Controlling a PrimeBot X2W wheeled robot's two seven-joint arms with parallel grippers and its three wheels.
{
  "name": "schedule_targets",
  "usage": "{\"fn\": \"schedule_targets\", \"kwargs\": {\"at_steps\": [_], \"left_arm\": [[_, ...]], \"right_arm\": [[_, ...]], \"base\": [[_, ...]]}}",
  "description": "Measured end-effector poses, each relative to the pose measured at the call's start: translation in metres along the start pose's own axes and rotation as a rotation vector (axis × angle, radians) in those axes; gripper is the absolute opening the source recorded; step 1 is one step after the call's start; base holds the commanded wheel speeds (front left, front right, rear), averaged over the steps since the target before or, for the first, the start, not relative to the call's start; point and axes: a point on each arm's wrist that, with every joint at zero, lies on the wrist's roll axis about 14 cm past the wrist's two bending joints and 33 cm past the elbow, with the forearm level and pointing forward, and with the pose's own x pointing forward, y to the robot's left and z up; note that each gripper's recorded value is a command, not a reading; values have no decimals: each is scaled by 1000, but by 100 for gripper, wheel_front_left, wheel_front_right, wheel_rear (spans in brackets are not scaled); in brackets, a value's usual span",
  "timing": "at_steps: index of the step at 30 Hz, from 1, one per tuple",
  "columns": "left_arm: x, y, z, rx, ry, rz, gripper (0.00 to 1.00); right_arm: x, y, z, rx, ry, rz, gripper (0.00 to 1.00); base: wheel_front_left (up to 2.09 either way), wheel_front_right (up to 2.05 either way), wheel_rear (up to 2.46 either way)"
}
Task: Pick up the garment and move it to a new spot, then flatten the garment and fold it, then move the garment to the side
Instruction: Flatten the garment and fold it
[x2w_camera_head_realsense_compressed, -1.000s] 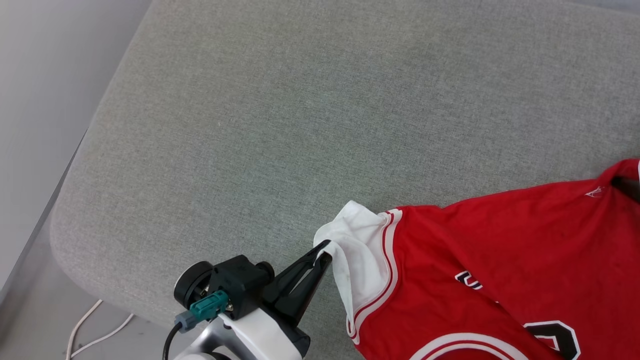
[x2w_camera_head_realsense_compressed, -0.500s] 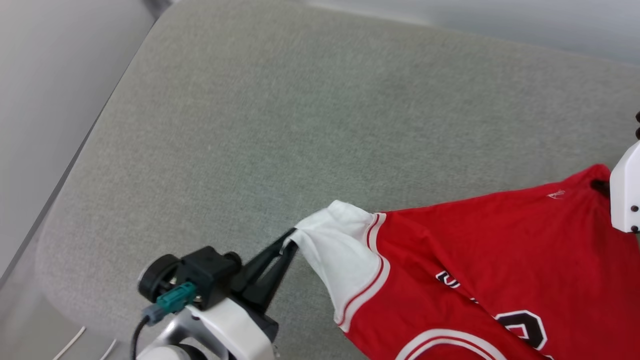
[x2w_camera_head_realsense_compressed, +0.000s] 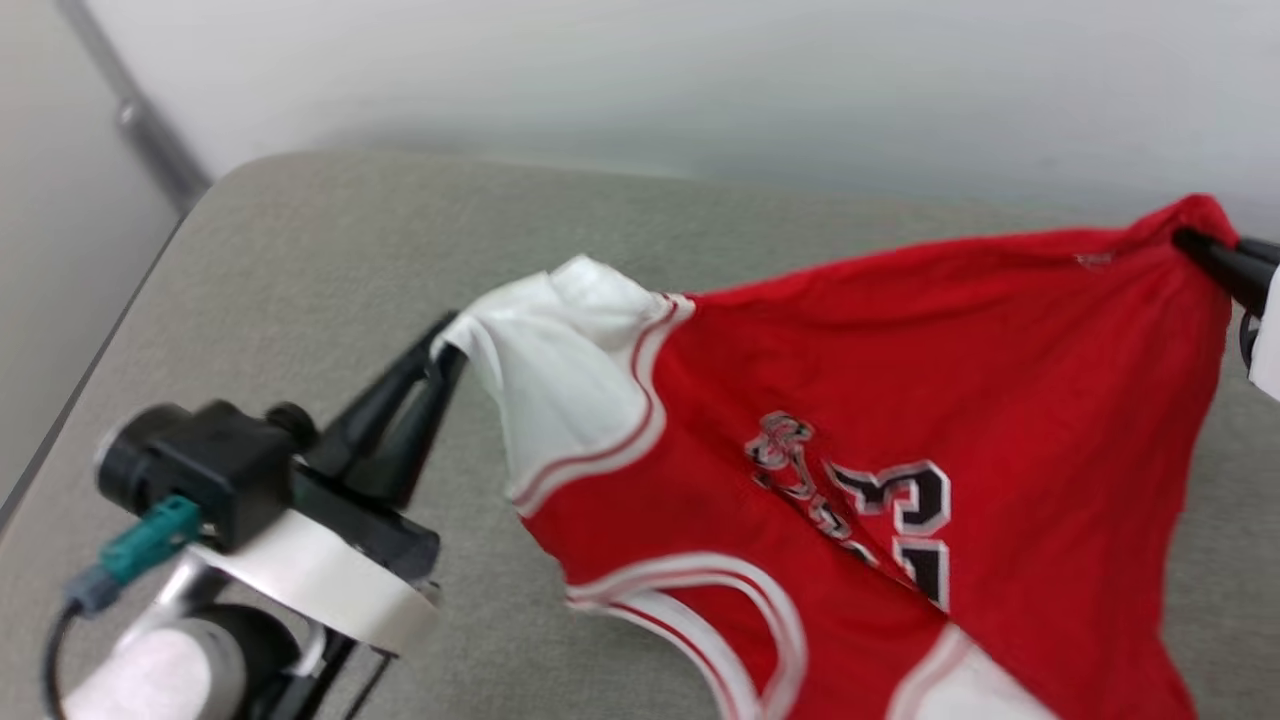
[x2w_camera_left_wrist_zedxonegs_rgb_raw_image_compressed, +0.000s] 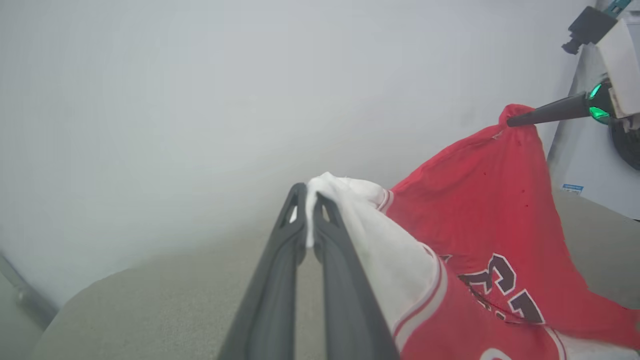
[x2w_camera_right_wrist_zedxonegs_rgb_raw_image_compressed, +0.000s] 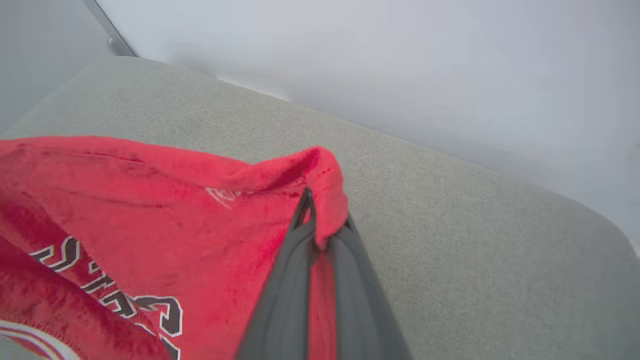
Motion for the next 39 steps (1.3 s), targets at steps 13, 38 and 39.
{"fn": "schedule_targets", "kwargs": {"at_steps": [13, 38, 39], "left_arm": [[27, -11, 142, 162, -422, -90, 0], [118, 10, 204, 198, -598, -131, 0], [126, 13, 203, 210, -597, -126, 0]], "right_arm": [[-122, 9, 81, -30, -401, -64, 0], [-134, -31, 135, -74, -628, -183, 0], [-127, -37, 137, -101, -622, -201, 0]], "base": [[0, 0, 0], [0, 0, 0], [0, 0, 0]]}}
